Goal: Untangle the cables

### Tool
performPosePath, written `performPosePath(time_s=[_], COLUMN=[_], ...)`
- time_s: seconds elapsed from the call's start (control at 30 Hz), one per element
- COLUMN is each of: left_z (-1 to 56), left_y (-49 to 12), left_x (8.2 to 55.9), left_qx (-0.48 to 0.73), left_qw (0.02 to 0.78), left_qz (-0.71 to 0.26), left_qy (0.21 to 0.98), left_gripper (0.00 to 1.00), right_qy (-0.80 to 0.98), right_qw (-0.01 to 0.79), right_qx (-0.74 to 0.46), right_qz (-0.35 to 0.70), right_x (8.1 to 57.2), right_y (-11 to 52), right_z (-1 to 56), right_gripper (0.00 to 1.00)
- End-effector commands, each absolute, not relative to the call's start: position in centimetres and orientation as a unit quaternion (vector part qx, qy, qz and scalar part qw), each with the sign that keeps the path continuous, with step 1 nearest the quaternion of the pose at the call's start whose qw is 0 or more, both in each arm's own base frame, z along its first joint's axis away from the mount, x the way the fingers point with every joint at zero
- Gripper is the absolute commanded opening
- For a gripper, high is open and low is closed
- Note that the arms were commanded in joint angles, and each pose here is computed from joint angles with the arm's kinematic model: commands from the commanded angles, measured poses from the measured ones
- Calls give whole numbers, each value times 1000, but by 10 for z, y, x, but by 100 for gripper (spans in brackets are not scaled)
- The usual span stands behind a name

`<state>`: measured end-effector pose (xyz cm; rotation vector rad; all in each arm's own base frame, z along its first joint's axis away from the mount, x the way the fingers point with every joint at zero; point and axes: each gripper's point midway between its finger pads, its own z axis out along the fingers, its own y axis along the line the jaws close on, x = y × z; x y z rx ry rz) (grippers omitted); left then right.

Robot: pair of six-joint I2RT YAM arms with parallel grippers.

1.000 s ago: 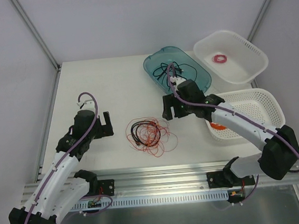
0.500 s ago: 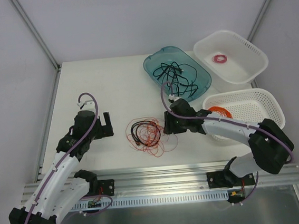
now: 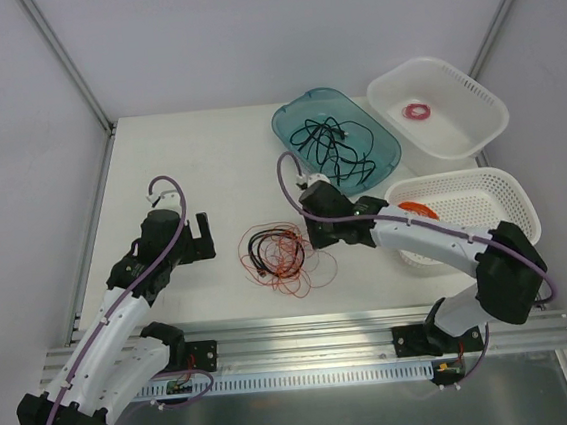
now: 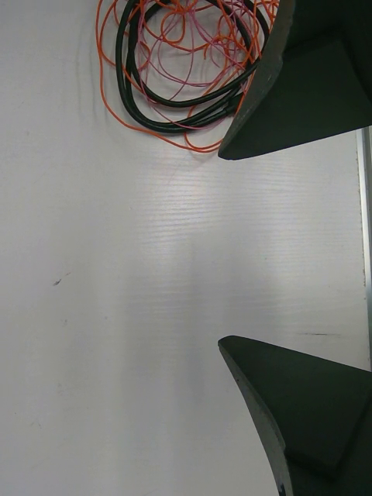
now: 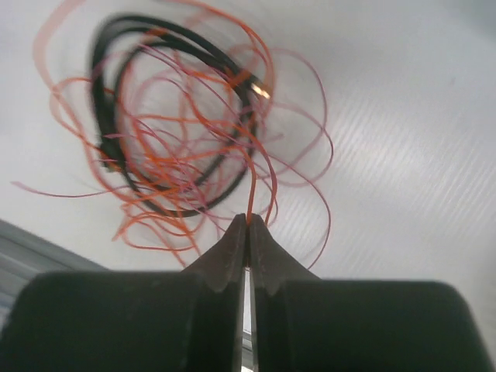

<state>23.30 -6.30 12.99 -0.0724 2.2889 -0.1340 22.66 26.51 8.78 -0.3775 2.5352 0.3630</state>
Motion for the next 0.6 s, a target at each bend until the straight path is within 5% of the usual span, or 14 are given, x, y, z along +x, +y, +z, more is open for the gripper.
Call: performPosePath(time_s=[0.0,0.27,0.57], left_z=[134,136,135], left_y=[-64,-63,-63], left_x=[238,238,238], left_qx=[-25,-25,-26], left_qw=[421,424,423], left_qz=[-59,-59,-57], left_qy=[905,904,904], left_gripper=[99,99,99], right_qy=[901,794,614], right_qw=[359,482,670], right_qx=[-212,-318,-265], right_qz=[120,190,322], right_x=[238,219,203], right_y=[274,309,303], right_z=[185,365,541], right_gripper=[1,1,1])
